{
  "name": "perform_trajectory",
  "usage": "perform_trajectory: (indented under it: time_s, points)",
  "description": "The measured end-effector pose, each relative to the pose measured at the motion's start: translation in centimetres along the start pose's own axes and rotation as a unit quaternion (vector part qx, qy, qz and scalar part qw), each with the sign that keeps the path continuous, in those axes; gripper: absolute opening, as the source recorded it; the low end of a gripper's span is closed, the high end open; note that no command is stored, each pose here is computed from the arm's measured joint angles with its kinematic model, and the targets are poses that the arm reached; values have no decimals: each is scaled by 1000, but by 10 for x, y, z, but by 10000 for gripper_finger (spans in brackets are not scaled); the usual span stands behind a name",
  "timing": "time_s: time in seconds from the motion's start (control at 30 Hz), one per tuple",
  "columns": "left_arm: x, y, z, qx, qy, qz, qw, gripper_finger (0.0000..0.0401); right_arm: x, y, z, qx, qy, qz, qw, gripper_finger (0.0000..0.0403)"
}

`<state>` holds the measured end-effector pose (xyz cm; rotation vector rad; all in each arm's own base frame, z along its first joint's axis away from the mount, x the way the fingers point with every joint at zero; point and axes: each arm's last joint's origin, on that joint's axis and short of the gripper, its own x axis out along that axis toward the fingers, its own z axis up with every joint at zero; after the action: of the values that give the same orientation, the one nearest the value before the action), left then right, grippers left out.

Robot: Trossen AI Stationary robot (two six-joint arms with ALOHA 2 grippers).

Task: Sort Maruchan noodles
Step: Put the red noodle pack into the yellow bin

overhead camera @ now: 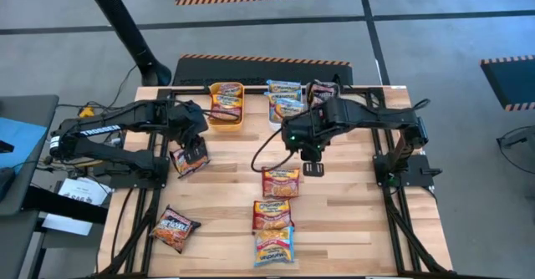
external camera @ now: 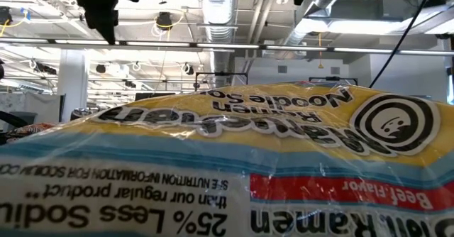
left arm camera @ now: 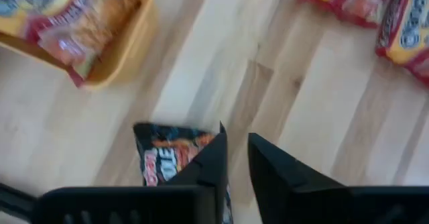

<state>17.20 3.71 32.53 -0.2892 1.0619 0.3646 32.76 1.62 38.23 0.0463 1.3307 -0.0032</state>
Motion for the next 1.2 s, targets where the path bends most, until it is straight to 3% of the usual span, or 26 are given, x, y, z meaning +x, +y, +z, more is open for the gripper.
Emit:
perform_trajectory:
  time_s: [0.17, 0.3, 0.47, 0.73, 1.2]
  points:
    - [2, 2, -9, -48, 46, 6, 998, 120, 0, 8, -1, 10, -3, -30, 1000, 111]
    - [11, 1, -21, -66, 85, 6, 994, 142, 0, 14, -1, 1, -7, -51, 999, 111]
    - [27, -2, -36, -71, 114, 10, 991, 141, 5, 21, -2, 3, -4, -50, 999, 111]
    - [49, -6, -48, -82, 125, 13, 989, 138, 46, 21, -16, 14, 41, -58, 997, 111]
    - [68, -5, -59, -100, 136, 27, 985, 138, 77, 16, -46, 65, -29, -44, 996, 111]
